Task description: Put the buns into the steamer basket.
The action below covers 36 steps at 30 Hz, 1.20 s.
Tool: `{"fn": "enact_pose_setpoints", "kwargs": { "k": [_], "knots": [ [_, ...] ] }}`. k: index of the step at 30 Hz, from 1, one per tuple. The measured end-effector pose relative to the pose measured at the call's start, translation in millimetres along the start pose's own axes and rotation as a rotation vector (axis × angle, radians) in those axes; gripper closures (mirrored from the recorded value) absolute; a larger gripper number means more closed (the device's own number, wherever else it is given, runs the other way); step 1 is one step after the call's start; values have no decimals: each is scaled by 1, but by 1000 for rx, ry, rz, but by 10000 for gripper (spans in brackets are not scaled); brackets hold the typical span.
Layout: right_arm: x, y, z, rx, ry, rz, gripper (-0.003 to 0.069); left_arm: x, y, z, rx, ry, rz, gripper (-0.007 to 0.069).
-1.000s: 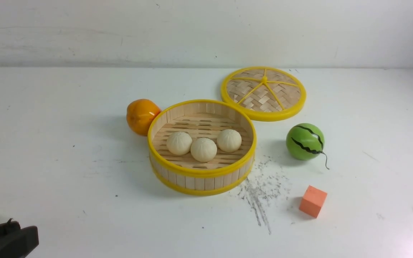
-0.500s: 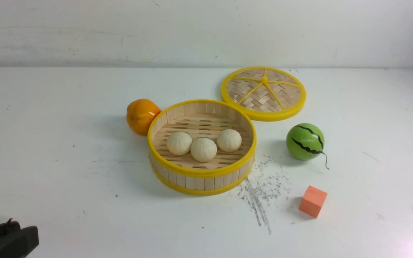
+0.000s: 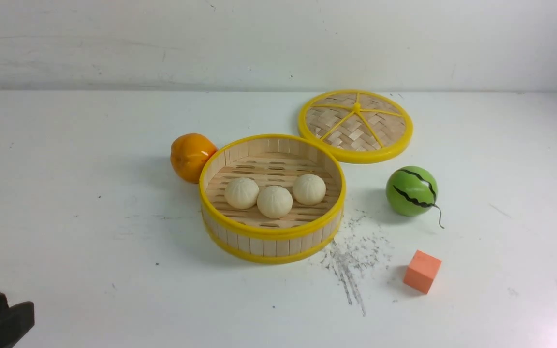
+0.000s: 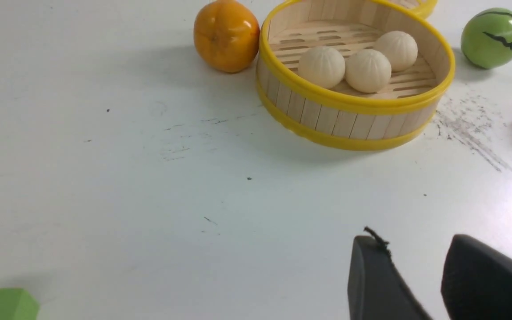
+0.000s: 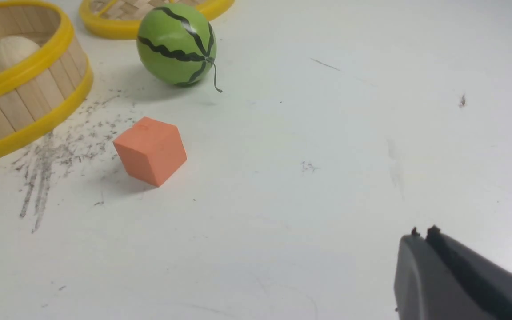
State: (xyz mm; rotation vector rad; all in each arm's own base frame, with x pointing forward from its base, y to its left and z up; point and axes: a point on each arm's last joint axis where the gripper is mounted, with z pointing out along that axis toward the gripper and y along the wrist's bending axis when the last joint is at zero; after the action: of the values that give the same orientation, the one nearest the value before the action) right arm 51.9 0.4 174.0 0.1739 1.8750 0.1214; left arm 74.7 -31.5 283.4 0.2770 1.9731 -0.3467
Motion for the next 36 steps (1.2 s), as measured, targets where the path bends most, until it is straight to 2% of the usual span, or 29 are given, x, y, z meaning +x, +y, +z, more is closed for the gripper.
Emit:
{"fn": "enact_pose_setpoints", "kwargs": {
  "k": [2,5,6,8,12,15,19,22,27,31,36],
  "knots": [
    [0,0,0,0,0,-1,648,0,0,0,4,-5,-43,428],
    [0,0,0,0,1,-1,643,-1,1,-1,-4,-36,-128,538],
    [0,0,0,0,1,-1,642,0,2,-2,-11,-68,-156,597],
    [0,0,0,0,1,-1,639,4,5,-2,-30,-130,-171,639],
    [0,0,0,0,1,-1,634,24,13,0,-81,-319,-153,638],
    [0,0,0,0,1,-1,629,47,19,2,-141,-438,-79,638],
    [0,0,0,0,1,-1,624,72,26,6,-230,-484,-62,638],
    [0,0,0,0,1,-1,620,84,30,8,-288,-446,-92,638],
    [0,0,0,0,1,-1,617,102,36,12,-383,-279,-174,638],
    [0,0,0,0,1,-1,617,113,36,14,-396,-168,-204,638],
    [0,0,0,0,1,-1,616,114,36,14,-395,-157,-204,638]
  ]
}}
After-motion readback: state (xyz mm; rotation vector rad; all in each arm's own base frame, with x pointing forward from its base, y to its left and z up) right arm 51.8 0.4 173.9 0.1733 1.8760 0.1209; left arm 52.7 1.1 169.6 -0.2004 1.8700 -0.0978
